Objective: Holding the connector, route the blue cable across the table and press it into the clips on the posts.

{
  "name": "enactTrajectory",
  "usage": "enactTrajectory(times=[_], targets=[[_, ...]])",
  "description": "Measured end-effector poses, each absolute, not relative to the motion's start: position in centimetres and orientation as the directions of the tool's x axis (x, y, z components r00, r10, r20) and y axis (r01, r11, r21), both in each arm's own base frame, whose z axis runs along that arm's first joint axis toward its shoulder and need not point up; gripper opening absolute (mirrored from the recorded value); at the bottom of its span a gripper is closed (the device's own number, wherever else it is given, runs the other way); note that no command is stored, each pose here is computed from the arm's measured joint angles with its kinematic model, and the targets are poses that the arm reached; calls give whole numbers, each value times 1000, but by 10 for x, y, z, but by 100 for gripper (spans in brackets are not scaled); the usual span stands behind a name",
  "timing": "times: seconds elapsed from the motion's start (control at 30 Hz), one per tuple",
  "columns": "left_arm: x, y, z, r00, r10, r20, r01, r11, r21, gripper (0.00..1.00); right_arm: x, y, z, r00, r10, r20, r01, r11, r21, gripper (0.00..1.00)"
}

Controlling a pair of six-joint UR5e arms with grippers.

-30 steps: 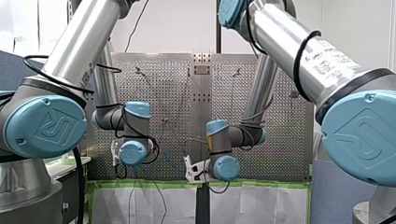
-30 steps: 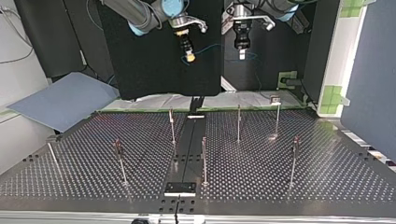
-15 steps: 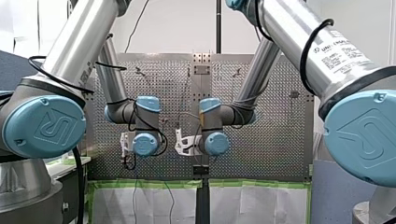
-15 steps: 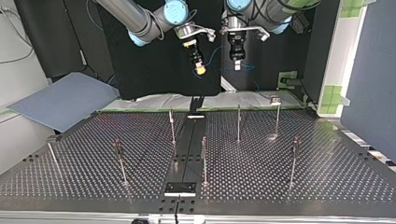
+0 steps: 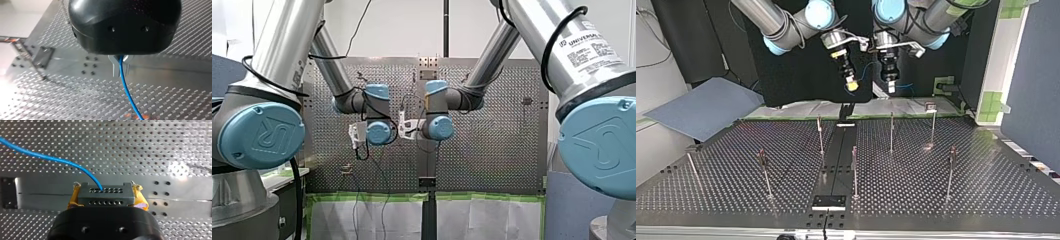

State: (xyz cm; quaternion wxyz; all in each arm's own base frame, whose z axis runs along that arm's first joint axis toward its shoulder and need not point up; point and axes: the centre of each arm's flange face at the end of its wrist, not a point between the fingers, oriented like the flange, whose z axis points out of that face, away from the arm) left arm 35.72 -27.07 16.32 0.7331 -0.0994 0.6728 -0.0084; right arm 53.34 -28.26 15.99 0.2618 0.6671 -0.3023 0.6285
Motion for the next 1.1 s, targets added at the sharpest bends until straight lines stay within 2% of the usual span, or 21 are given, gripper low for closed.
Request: enactTrajectory(times=[0.17, 0.43, 0.8, 0.93, 1.1], targets=[[361, -263, 182, 114, -161, -980, -166, 970, -179, 0, 538, -284, 192, -18, -73, 997, -712, -699, -64, 0], [355, -254, 208, 126, -195, -973, -191, 957, -217, 0, 545, -289, 240, -59, -48, 997, -688, -722, -75, 0], [363, -244, 262, 202, -284, -937, -222, 919, -326, 0, 566, -303, 264, -59, -53, 997, -667, -741, -79, 0], [365, -236, 283, 221, -273, -936, -248, 913, -325, 0, 576, -310, 258, -46, -65, 997, -661, -746, -79, 0], [361, -224, 300, 224, -236, -945, -288, 911, -296, 0, 586, -315, 264, -60, -69, 996, -644, -759, -92, 0]])
